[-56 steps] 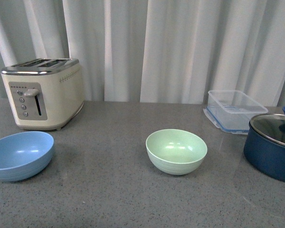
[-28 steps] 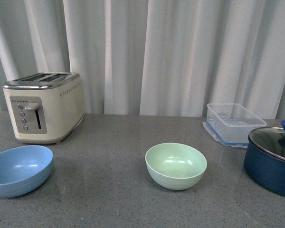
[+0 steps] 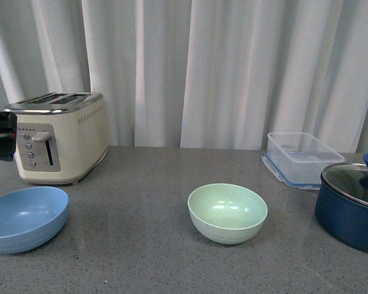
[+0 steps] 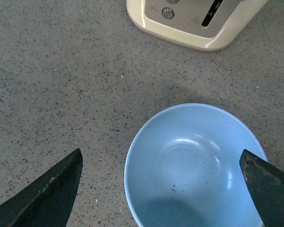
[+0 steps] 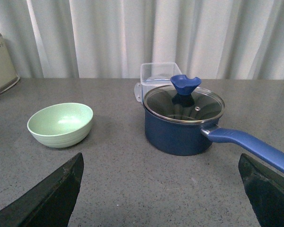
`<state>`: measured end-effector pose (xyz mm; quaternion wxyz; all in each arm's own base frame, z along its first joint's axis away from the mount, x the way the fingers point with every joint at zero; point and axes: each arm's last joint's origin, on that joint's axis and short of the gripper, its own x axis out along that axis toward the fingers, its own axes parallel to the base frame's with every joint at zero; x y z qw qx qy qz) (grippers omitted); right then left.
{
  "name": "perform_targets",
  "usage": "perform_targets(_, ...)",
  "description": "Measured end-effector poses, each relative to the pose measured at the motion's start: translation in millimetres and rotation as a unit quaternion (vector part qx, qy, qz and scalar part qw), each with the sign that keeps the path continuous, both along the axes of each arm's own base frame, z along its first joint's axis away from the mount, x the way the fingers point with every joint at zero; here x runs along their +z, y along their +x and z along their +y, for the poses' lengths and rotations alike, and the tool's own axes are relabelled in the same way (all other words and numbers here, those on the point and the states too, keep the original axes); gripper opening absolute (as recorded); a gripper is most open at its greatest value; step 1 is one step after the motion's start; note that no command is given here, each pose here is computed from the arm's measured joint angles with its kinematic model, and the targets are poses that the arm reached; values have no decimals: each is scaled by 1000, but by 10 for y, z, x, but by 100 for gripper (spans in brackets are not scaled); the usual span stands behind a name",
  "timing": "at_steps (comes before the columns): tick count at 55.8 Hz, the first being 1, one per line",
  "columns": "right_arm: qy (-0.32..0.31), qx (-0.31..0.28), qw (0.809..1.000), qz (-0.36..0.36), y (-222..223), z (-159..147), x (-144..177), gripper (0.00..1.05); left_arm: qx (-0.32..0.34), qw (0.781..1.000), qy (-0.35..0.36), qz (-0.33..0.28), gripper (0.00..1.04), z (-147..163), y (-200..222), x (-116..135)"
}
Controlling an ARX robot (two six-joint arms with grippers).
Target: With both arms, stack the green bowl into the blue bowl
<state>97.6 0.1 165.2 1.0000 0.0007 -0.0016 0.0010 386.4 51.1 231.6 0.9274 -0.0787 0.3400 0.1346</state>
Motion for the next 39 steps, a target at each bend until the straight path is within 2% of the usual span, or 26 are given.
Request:
perform_targets(14, 0, 0, 1000, 0, 0, 0, 0, 95, 17, 999, -21, 45, 98, 54, 222, -413)
perform_targets(35, 0, 0, 1000, 0, 0, 0, 0, 95, 35, 997, -19, 66, 98, 88, 330, -709)
perform_targets(39, 0, 0, 1000, 0, 0, 0, 0, 95, 38, 997, -15, 63, 89, 91, 341, -729)
